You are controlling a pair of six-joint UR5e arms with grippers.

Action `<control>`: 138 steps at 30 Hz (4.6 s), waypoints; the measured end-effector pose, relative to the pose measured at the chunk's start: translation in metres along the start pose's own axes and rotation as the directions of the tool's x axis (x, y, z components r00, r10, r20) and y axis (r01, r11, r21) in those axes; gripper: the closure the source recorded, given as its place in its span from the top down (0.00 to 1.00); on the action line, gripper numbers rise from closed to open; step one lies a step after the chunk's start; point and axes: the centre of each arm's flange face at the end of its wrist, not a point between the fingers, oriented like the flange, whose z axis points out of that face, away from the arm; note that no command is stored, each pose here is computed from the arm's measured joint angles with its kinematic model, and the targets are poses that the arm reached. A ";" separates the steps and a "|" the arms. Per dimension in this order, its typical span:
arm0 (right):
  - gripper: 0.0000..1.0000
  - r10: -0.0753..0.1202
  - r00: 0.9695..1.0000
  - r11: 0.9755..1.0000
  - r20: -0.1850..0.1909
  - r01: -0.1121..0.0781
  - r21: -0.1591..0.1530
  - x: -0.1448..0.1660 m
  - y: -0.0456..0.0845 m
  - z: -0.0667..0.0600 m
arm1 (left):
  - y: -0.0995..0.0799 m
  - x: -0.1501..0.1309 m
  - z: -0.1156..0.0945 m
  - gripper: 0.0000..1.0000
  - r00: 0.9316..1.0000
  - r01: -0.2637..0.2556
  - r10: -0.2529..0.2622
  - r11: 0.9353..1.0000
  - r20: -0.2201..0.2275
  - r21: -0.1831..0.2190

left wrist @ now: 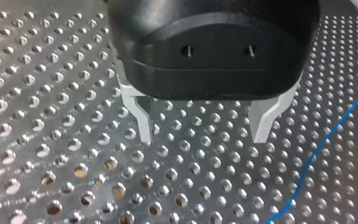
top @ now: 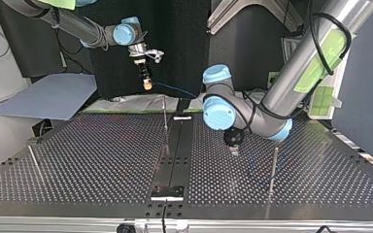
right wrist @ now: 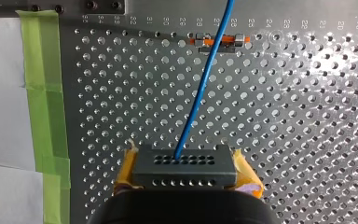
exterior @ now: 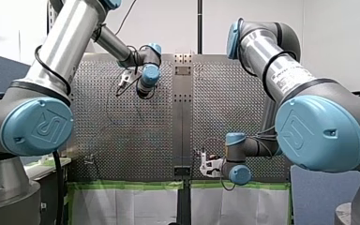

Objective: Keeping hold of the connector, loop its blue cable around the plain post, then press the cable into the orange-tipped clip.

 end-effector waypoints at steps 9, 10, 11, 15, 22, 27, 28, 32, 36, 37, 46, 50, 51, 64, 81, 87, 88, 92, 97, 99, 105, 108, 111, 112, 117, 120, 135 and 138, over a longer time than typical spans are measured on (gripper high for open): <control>0.00 -0.001 1.000 1.000 -0.001 0.001 0.002 0.000 -0.001 0.000 | -0.001 0.013 0.008 0.99 0.999 -0.028 0.027 0.999 -0.035 -0.037; 0.00 -0.001 1.000 1.000 -0.001 0.001 0.002 0.000 -0.001 0.000 | 0.000 0.014 0.010 0.99 0.999 -0.028 0.026 0.999 -0.037 -0.040; 0.00 -0.001 1.000 1.000 -0.001 0.001 0.003 0.000 -0.002 0.000 | 0.001 0.015 0.011 0.99 0.999 -0.027 0.025 0.999 -0.040 -0.043; 0.00 -0.001 1.000 1.000 -0.001 0.001 0.005 0.000 -0.003 0.000 | -0.002 0.025 0.020 0.99 0.998 -0.033 0.030 0.999 -0.056 -0.042; 0.00 -0.001 1.000 1.000 -0.002 0.001 0.007 0.000 -0.004 -0.001 | -0.022 0.053 0.039 0.99 0.995 -0.049 0.046 0.998 -0.088 -0.033; 0.00 -0.001 1.000 1.000 -0.004 0.001 0.007 0.000 -0.004 0.000 | -0.029 0.069 0.049 0.99 0.992 -0.067 0.061 0.996 -0.113 -0.055; 0.00 0.000 1.000 1.000 -0.004 0.001 0.008 0.000 -0.004 0.000 | -0.030 0.070 0.049 0.99 0.991 -0.072 0.065 0.996 -0.115 -0.059; 0.00 0.000 1.000 1.000 -0.004 0.000 0.009 0.000 -0.005 -0.001 | -0.030 0.072 0.050 0.99 0.990 -0.085 0.076 0.994 -0.121 -0.068; 0.00 0.000 1.000 1.000 -0.004 0.000 0.009 0.000 -0.005 -0.001 | -0.031 0.072 0.050 0.99 0.990 -0.084 0.076 0.994 -0.115 -0.068; 0.00 0.000 1.000 1.000 -0.004 0.000 0.009 0.000 -0.005 -0.001 | -0.032 0.072 0.050 0.99 0.991 -0.084 0.076 0.994 -0.113 -0.067; 0.00 0.000 1.000 1.000 -0.004 0.000 0.010 0.000 -0.006 -0.001 | -0.055 0.099 0.059 0.99 0.985 -0.106 0.102 0.994 -0.140 -0.020; 0.00 0.000 1.000 1.000 -0.003 0.000 0.012 0.000 -0.007 -0.001 | -0.068 0.111 0.059 0.99 0.986 -0.085 0.084 0.996 -0.143 -0.006; 0.00 -0.001 1.000 1.000 -0.003 0.001 0.013 0.000 -0.008 -0.001 | -0.071 0.112 0.059 0.99 0.988 -0.073 0.072 0.997 -0.140 -0.003; 0.00 -0.001 1.000 1.000 -0.004 0.001 0.018 0.000 -0.010 -0.001 | -0.096 0.131 0.057 0.99 0.989 -0.045 0.048 0.999 -0.137 0.019; 0.00 -0.002 1.000 1.000 -0.004 0.002 0.018 0.001 -0.010 -0.001 | -0.141 0.189 0.056 0.99 0.976 -0.104 0.121 0.989 -0.181 0.101; 0.00 -0.004 1.000 1.000 -0.002 0.004 0.019 0.000 -0.011 -0.001 | -0.156 0.207 0.047 0.99 0.972 -0.115 0.139 0.985 -0.189 0.132; 0.00 -0.005 1.000 1.000 -0.002 0.005 0.019 0.000 -0.011 -0.001 | -0.157 0.208 0.045 0.99 0.972 -0.115 0.139 0.984 -0.188 0.136; 0.00 -0.007 1.000 1.000 -0.004 0.008 0.023 0.001 -0.013 -0.002 | -0.162 0.214 0.041 0.99 0.975 -0.108 0.135 0.982 -0.179 0.156; 0.00 -0.011 1.000 1.000 -0.004 0.011 0.028 0.001 -0.015 -0.001 | -0.167 0.218 0.035 0.99 0.975 -0.104 0.136 0.978 -0.175 0.180; 0.00 -0.012 1.000 0.999 -0.003 0.012 0.031 0.001 -0.016 -0.002 | -0.170 0.219 0.032 0.99 0.976 -0.100 0.134 0.976 -0.171 0.195; 0.00 -0.015 1.000 0.999 -0.004 0.015 0.037 0.001 -0.019 -0.002 | -0.177 0.221 0.027 0.99 0.977 -0.092 0.132 0.970 -0.166 0.225; 0.00 -0.016 1.000 0.999 -0.004 0.016 0.038 0.001 -0.020 -0.002 | -0.182 0.231 0.026 0.99 0.974 -0.098 0.144 0.965 -0.178 0.244; 0.00 -0.016 1.000 0.999 -0.004 0.016 0.039 0.001 -0.021 -0.002 | -0.189 0.246 0.026 0.99 0.968 -0.106 0.159 0.960 -0.194 0.260; 0.00 -0.016 1.000 0.999 -0.004 0.016 0.039 0.001 -0.021 -0.001 | -0.191 0.251 0.025 0.99 0.966 -0.106 0.162 0.959 -0.200 0.264; 0.00 -0.016 1.000 0.999 -0.003 0.016 0.040 0.001 -0.021 -0.001 | -0.202 0.267 0.023 0.99 0.965 -0.090 0.158 0.950 -0.211 0.300; 0.00 -0.016 1.000 0.999 -0.003 0.016 0.039 0.001 -0.021 -0.001 | -0.207 0.268 0.022 0.99 0.970 -0.061 0.132 0.945 -0.203 0.320; 0.00 -0.015 1.000 0.999 -0.002 0.015 0.033 0.001 -0.017 0.000 | -0.223 0.278 0.008 0.99 0.976 0.078 0.017 0.904 -0.218 0.420; 0.00 -0.015 1.000 0.999 0.001 0.015 0.033 0.002 -0.016 0.000 | -0.225 0.283 0.005 0.99 0.973 0.113 -0.011 0.891 -0.229 0.439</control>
